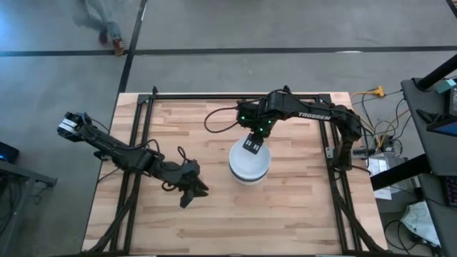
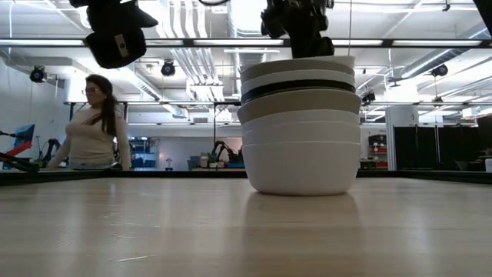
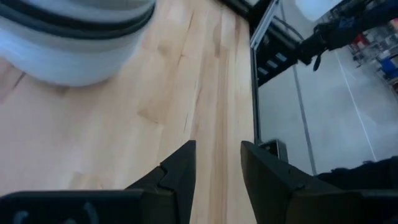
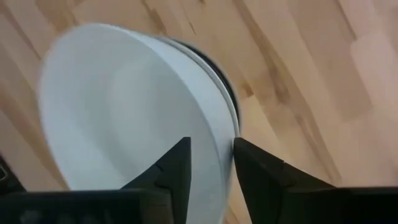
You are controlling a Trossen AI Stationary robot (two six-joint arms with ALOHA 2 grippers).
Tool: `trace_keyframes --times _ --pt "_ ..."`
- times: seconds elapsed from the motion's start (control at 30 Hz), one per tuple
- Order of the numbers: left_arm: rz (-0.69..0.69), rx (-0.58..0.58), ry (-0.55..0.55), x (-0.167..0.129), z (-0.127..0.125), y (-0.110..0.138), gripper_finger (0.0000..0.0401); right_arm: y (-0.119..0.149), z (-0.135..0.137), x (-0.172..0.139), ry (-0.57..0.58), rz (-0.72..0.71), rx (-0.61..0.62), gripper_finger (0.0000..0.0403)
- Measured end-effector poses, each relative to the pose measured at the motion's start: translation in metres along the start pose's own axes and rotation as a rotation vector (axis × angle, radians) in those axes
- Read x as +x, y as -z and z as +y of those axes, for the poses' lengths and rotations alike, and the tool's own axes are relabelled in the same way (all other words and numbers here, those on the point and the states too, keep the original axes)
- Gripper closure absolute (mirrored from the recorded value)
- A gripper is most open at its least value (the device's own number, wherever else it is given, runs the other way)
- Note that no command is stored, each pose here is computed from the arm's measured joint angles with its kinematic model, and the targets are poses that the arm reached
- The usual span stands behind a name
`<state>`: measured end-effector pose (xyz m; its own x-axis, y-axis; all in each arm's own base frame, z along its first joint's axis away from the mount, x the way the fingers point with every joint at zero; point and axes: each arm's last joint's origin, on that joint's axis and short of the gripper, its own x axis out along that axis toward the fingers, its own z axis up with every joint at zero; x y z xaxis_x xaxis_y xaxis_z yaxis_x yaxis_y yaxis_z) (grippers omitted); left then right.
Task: Nest bowls inside each other
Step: Stack the white bowl on the gray bowl
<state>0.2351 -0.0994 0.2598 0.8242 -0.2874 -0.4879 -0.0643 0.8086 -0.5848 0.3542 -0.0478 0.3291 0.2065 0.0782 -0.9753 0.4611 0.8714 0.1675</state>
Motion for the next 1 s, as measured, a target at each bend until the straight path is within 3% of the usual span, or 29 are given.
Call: trace_keyframes --times 0.17,0.33,0.7,1.0 --pt "-0.076 0.025 0.028 0.0 0.001 -0.011 0.029 -0.003 0.002 -0.012 -0.013 -0.044 -0.024 0.0294" --pt "-0.133 0.009 0.04 0.0 0.004 -0.021 0.029 -0.001 0.0 -0.005 0.001 -0.017 -0.027 0.0311" --pt "-0.134 0.007 0.045 0.0 0.004 -0.021 0.029 0.005 -0.005 0.018 0.033 0.07 -0.028 0.0389" --pt "-0.133 0.007 0.046 0.0 0.004 -0.021 0.029 0.006 -0.006 0.025 0.036 0.085 -0.041 0.0394"
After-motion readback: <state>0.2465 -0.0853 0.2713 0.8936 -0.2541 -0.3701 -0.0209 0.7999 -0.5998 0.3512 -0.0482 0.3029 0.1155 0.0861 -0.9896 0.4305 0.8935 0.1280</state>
